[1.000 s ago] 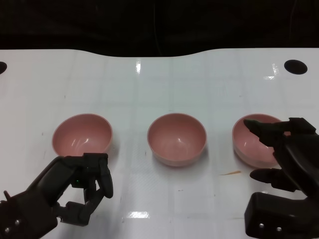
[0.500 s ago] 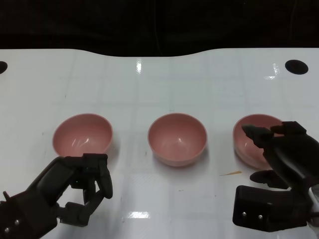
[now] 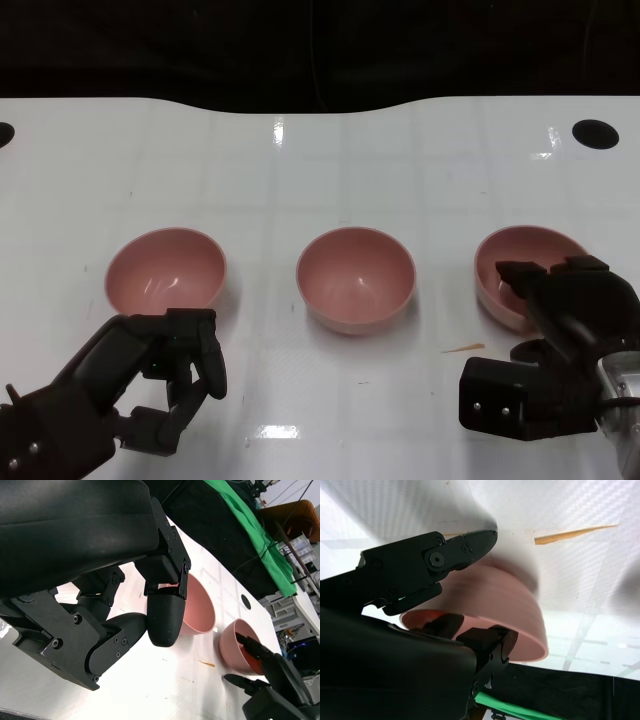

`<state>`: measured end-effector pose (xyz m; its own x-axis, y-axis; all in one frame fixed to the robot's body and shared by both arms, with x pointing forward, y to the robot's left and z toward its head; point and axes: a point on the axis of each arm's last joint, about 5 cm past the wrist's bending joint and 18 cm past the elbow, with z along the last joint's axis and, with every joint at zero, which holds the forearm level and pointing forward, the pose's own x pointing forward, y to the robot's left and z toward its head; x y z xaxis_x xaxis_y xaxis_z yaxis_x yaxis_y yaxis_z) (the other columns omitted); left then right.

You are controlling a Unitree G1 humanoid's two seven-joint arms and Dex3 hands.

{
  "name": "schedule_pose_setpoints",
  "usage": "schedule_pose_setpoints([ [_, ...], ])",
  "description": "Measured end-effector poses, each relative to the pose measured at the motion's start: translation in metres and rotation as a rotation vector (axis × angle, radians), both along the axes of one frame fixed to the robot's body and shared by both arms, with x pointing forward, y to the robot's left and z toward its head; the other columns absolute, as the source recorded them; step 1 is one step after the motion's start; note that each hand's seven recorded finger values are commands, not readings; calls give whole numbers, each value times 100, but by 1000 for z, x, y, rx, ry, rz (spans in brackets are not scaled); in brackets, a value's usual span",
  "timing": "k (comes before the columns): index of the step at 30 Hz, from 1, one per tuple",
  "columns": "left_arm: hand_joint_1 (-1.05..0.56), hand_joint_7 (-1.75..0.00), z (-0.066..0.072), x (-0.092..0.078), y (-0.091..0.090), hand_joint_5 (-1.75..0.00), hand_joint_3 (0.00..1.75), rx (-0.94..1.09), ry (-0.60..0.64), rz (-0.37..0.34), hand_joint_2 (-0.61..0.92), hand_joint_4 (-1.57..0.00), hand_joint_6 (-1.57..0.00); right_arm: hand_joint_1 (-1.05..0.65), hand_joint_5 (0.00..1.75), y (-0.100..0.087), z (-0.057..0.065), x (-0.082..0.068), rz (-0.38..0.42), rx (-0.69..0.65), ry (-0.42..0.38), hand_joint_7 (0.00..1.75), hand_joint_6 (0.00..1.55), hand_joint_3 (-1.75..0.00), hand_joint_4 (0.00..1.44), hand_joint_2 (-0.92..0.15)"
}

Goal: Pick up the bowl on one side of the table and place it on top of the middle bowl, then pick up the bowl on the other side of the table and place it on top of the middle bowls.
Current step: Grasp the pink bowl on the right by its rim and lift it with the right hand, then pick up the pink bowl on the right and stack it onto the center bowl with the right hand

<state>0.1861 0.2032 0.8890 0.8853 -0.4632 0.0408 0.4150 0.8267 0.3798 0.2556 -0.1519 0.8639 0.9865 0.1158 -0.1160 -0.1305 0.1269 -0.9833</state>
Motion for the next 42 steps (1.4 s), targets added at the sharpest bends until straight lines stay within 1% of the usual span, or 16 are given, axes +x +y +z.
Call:
schedule_pose_setpoints([
  [2,-13,-154,0,0,0,-175,136,0,0,0,41,-87,-79,-42,55,0,-3,1,7,-6,-16,6,63,-1,78,-92],
  [5,-12,-154,0,0,0,-175,136,0,-1,0,41,-87,-79,-31,109,0,-7,1,27,9,-42,4,82,-1,70,-92],
  [6,-12,-154,0,0,0,-175,136,0,-1,-1,41,-88,-79,-30,118,0,-8,1,32,14,-50,4,84,-2,68,-92],
  [10,-13,-154,0,0,0,-175,132,1,-2,-1,43,-89,-80,-24,129,-1,-10,3,55,38,-87,11,107,-1,76,-91],
  [14,-13,-154,0,0,-1,-175,129,0,-1,-2,44,-88,-80,-19,169,-2,-14,2,83,59,-141,21,129,-2,87,-91],
  [16,-13,-154,0,0,-1,-175,129,0,3,-1,45,-87,-80,-18,173,-3,-16,1,89,61,-178,87,104,-5,93,-91],
  [17,-12,-154,0,0,-1,-175,129,0,6,0,44,-87,-79,-16,174,-4,-17,1,91,66,-199,138,85,-11,94,-90],
  [18,-12,-154,0,0,-1,-175,130,2,6,0,44,-87,-79,-15,174,-4,-18,1,94,75,-221,156,78,-14,95,-89],
  [19,-12,-154,0,0,-1,-175,130,2,6,-1,44,-87,-79,-16,174,-4,-18,1,95,81,-241,165,75,-31,94,-83],
  [20,-12,-154,0,0,-1,-175,130,2,6,-2,44,-87,-80,-17,175,-5,-18,2,95,86,-258,170,70,-67,93,-68],
  [21,-12,-154,0,0,-2,-175,130,1,6,-2,44,-87,-80,-17,175,-4,-17,3,96,91,-275,173,68,-84,93,-61],
  [23,-12,-154,0,0,-2,-175,131,0,6,-3,44,-87,-80,-18,175,-4,-15,5,106,111,-304,174,69,-97,94,-56],
  [31,-11,-153,0,1,-3,-174,133,3,-3,-8,42,-88,-81,-24,175,-2,-1,11,143,139,-363,175,70,-91,95,-58],
  [36,-11,-152,0,2,-4,-174,132,4,-4,-10,42,-88,-82,-21,175,2,18,15,203,171,-423,175,71,-99,95,-50],
  [39,-13,-153,0,2,-4,-174,131,7,-3,-10,43,-88,-82,-21,175,5,26,15,231,190,-400,166,75,-107,93,-45],
  [42,-10,-154,0,2,-5,-175,134,12,-4,-13,42,-87,-81,-23,175,17,45,15,320,252,-390,168,74,-111,94,-44],
])
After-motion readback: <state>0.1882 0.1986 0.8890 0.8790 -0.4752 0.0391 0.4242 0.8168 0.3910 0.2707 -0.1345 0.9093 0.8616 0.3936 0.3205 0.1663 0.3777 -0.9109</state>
